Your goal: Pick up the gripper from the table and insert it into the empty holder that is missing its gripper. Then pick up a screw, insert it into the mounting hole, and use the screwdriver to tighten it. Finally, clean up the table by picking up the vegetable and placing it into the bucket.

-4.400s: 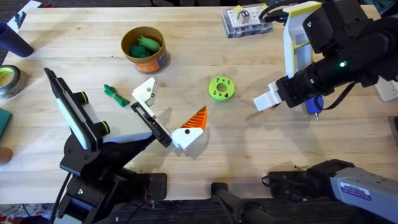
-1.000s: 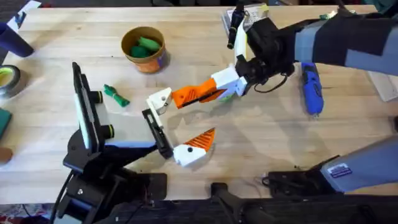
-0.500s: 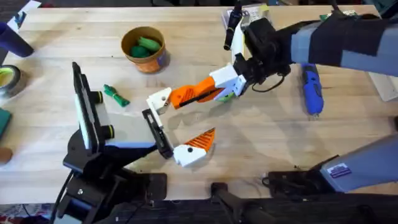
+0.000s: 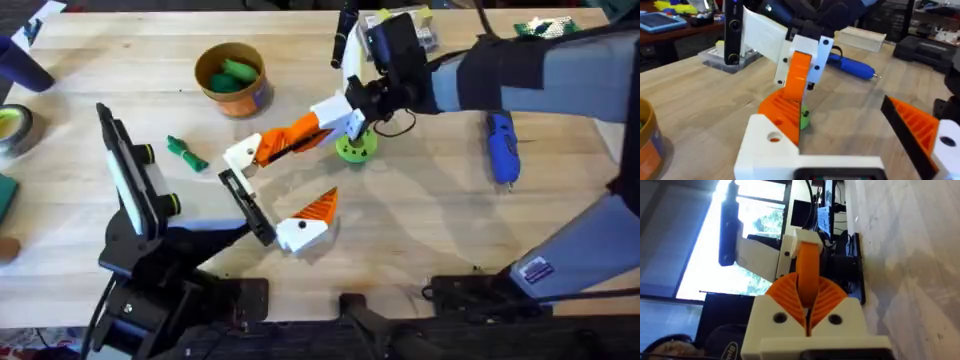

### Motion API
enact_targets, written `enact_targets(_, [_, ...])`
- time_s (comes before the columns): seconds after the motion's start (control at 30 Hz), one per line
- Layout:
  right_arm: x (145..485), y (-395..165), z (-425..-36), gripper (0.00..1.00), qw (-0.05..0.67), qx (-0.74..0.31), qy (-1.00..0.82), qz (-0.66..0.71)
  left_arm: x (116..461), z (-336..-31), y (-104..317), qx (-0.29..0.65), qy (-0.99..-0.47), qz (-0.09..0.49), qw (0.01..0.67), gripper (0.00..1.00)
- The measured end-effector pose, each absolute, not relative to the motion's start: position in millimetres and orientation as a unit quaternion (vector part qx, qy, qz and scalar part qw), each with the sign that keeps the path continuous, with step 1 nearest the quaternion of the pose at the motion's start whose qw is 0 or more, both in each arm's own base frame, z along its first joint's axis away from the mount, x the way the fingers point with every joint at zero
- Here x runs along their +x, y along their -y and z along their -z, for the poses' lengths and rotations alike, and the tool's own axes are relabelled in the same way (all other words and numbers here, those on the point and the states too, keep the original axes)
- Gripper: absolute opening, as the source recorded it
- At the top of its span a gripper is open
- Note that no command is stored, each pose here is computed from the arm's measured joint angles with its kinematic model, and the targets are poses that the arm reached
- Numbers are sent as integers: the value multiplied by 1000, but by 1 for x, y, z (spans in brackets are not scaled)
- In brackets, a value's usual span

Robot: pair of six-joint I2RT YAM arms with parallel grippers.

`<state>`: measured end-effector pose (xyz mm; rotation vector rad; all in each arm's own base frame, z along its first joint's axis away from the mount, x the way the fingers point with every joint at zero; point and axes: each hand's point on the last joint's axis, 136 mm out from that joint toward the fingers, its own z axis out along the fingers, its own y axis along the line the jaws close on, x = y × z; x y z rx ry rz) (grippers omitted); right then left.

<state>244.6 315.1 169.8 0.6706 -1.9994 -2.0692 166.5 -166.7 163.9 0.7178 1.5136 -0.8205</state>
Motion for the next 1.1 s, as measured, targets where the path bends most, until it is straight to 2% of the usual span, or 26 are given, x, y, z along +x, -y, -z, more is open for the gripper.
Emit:
enact_targets(0.3, [247,-322,-169,9,137,192,684,690,170,-164,164,297,-658,351,597,994])
enact_targets(0.4, [230,-335,-170,8,159,206,680,685,165,-164,168,306,-653,361,591,994])
enact_targets(0.83, [233,-341,-173,13,155,217,676,687,168,-164,166,304,-654,352,597,994])
enact_targets(1.1, [224,-348,-175,271,161,230,672,686,162,-164,170,316,-648,363,590,994])
